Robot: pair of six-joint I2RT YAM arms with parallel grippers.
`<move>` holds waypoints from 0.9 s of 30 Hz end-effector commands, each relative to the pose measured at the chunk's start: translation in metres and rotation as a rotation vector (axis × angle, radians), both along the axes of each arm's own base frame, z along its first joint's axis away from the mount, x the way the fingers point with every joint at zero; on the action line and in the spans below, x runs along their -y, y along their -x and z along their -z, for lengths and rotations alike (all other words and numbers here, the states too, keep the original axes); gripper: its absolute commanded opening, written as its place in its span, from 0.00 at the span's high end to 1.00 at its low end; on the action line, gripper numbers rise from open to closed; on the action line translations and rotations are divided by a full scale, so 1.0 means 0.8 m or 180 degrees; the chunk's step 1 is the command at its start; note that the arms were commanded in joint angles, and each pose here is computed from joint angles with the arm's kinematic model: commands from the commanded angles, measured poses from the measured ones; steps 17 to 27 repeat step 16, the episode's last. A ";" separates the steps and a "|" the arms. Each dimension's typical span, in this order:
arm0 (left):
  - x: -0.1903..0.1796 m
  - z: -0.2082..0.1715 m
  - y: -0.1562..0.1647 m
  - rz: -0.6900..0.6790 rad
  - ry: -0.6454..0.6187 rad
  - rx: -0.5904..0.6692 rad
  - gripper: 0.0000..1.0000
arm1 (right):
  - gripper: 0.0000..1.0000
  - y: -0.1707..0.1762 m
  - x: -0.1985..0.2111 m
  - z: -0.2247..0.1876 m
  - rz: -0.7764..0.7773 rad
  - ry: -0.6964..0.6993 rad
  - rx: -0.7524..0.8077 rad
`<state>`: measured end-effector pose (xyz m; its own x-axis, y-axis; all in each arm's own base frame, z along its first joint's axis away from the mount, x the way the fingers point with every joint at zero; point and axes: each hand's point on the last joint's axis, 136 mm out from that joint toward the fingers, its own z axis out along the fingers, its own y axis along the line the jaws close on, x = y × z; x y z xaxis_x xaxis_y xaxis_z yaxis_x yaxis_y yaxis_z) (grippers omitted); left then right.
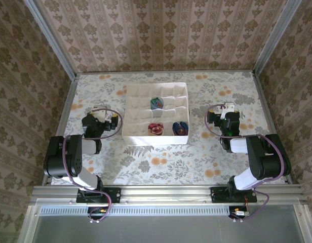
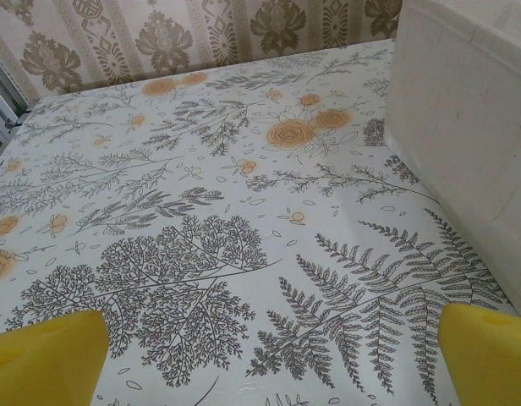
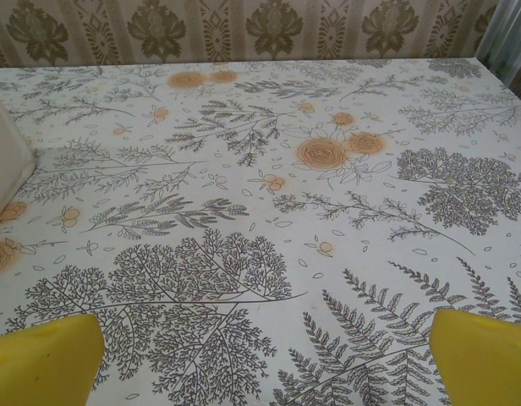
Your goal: Roll the socks
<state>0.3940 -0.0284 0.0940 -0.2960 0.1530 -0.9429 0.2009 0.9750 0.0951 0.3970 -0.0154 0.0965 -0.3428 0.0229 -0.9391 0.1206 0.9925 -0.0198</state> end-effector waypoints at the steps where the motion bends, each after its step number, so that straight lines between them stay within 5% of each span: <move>1: -0.004 -0.006 -0.003 -0.0049 0.0048 0.0026 0.00 | 0.00 -0.002 -0.005 -0.002 -0.0049 -0.0058 0.0012; 27: -0.019 -0.004 -0.007 -0.0261 0.0064 -0.0028 0.00 | 0.00 -0.002 -0.005 -0.002 -0.0049 -0.0058 0.0014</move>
